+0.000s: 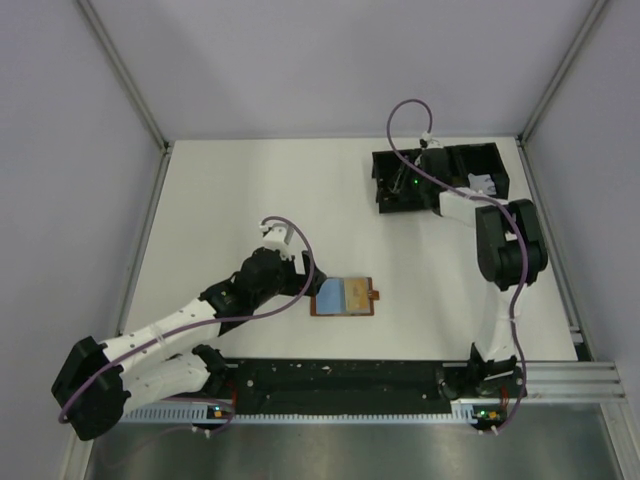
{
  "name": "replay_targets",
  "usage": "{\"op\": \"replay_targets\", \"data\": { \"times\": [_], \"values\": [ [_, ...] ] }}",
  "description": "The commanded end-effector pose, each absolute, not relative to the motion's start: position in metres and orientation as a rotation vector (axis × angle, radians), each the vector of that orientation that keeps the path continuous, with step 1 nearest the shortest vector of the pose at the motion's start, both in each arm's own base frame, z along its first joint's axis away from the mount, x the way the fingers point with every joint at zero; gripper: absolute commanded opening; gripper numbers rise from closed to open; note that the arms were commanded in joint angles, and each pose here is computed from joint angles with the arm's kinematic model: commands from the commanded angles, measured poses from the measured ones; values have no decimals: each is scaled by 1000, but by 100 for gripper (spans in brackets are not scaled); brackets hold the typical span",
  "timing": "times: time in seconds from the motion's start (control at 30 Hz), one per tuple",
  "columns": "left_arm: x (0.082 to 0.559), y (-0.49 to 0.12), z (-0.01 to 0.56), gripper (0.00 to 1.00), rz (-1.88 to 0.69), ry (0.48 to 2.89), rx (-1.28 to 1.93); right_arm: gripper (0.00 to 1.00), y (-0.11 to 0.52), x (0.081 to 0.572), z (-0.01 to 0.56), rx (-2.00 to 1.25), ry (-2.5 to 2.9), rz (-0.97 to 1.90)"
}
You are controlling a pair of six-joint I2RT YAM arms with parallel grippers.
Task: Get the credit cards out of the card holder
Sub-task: Place the credit card in the storage box, then remove the credit card from the card holder.
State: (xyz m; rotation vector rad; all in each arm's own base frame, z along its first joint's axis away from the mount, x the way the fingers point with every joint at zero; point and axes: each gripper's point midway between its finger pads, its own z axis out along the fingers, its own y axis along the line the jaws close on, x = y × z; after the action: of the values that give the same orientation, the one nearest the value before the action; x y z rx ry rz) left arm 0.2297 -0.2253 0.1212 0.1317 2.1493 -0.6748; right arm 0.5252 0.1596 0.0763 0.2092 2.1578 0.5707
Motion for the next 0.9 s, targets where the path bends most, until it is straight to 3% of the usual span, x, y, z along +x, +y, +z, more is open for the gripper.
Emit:
{"op": "replay_targets", "data": {
  "times": [0.0,0.03,0.23,0.5,0.63,0.87],
  "values": [
    [228,-230,131,99,-734,2131,121,45,135,529,146,142,2053,426],
    [227,-231,130,99,-742,2137,122,51,131,526,153,135,2049,397],
    [223,-240,131,99,-797,2151,125,61,118,493,208,83,2000,329],
    [217,-268,130,99,-935,2203,177,62,163,412,235,-32,1989,554],
    [213,-285,126,97,-992,2265,234,62,195,362,219,-126,2041,684],
    [213,-299,116,84,-1041,2332,237,59,237,296,187,-237,2136,919]
  ]
}}
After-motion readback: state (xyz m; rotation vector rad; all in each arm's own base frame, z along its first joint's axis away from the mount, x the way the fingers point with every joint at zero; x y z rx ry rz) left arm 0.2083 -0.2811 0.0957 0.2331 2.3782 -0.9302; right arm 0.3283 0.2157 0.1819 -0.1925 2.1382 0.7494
